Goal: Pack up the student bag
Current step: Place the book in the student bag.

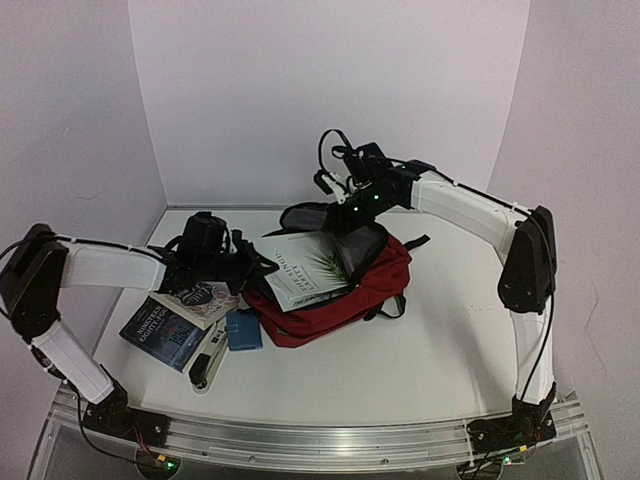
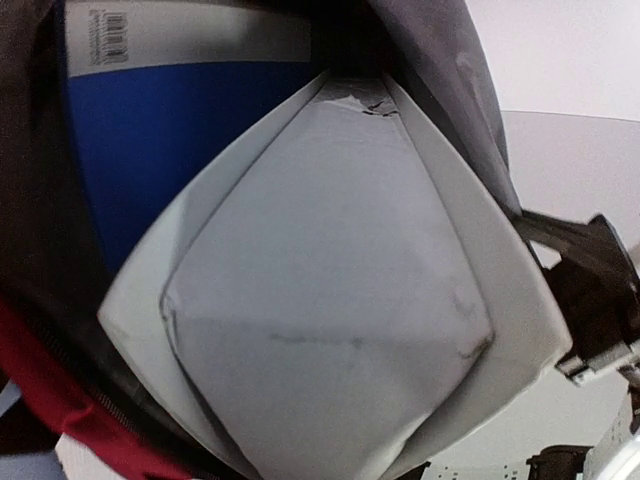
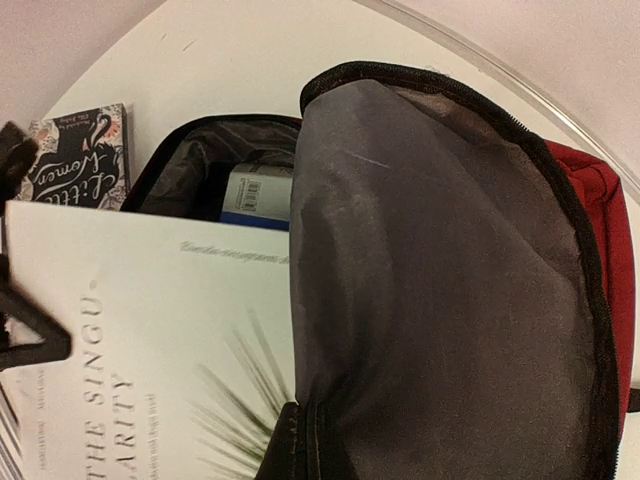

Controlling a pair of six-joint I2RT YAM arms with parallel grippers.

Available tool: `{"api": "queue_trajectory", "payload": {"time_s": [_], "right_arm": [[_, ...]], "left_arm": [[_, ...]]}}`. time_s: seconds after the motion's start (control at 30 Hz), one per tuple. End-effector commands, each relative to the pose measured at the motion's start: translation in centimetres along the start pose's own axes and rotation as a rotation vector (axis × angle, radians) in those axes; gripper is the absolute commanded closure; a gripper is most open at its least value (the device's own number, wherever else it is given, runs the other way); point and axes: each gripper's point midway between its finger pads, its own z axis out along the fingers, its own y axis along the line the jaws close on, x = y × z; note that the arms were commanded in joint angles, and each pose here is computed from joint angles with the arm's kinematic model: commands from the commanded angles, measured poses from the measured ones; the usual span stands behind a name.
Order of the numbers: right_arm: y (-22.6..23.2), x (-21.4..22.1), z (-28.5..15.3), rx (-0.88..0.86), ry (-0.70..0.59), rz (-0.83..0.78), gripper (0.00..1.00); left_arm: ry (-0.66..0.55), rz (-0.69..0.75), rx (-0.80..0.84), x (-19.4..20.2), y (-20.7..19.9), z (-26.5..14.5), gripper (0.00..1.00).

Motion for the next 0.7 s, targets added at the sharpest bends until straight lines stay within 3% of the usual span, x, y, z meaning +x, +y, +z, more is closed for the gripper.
{"api": "queue_trajectory", "payload": {"time_s": [0.0,0.27,0.43,0.47,0.67], "right_arm": [[2.9,-4.9,-7.1,-0.081,-0.184,0.002,1.0],[2.0,-5.4,-11.3,-0.056,-0.237,0.016,1.0],[-1.5,-4.4,-12.5,-0.014,-0.232,0.062,1.0],[-2.2,-4.1,-12.5,-0.006,-0.227,0.073,1.0],[-3.6,-1.4,-11.7,0.004,-0.169,0.033,1.0]], "left_arm": [[-0.043,0.086,0.183,-3.6,-6.4,3.5,1.0],[-0.006,0.104,0.26,-5.5,-10.4,10.5,0.99],[0.064,0.128,0.168,-2.6,-9.7,15.1,0.94],[0.075,0.126,0.141,-2.2,-9.3,15.7,0.91],[0.07,0.151,0.059,-2.0,-7.9,15.0,0.49]]}}
